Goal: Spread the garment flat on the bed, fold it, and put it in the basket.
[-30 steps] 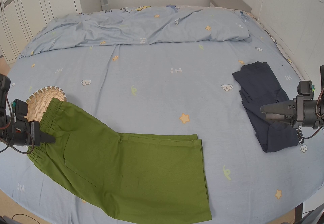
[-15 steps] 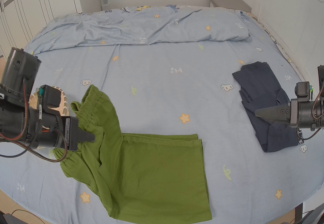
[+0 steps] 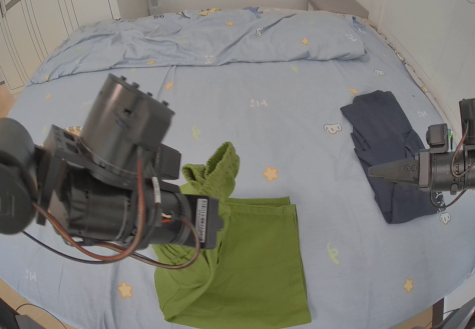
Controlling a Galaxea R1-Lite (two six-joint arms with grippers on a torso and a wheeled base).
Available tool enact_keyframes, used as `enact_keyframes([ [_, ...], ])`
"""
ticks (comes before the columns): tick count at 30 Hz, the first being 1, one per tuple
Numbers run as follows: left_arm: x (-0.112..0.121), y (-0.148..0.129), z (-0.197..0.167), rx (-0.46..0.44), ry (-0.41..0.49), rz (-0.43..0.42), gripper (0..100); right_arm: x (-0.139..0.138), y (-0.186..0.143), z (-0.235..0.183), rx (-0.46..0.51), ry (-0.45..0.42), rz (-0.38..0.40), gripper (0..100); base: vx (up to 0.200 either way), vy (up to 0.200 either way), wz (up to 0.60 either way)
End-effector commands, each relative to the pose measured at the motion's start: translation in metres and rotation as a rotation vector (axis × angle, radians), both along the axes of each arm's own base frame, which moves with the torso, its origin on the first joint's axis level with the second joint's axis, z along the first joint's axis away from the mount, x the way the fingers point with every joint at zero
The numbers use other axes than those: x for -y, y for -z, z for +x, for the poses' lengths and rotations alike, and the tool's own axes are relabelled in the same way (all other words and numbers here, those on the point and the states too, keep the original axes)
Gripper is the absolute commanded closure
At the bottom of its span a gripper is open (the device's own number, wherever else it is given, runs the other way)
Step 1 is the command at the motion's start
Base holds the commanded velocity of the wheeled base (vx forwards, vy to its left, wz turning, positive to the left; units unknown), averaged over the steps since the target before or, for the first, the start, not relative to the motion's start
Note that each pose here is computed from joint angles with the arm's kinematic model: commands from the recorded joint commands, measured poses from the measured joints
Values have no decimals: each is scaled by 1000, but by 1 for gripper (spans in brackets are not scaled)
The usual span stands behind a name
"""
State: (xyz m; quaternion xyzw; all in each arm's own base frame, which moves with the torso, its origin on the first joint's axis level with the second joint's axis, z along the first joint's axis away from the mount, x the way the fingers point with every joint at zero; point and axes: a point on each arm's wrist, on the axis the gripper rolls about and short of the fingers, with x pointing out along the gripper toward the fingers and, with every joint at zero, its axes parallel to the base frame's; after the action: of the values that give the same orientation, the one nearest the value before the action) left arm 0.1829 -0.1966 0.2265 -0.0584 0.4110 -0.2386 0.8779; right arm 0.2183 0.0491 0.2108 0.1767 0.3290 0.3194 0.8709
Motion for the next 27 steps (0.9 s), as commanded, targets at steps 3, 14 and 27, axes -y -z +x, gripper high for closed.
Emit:
enact_keyframes([
  [3,39,30,3,-58,27,19,100,-1,11,11,-45,4,-7,0,0,0,0],
  [14,60,49,3,-98,35,25,0,-1,11,11,-44,4,-7,0,0,0,0],
  [27,63,49,19,-124,-75,-104,0,-9,16,7,-59,-35,-11,0,0,0,0],
])
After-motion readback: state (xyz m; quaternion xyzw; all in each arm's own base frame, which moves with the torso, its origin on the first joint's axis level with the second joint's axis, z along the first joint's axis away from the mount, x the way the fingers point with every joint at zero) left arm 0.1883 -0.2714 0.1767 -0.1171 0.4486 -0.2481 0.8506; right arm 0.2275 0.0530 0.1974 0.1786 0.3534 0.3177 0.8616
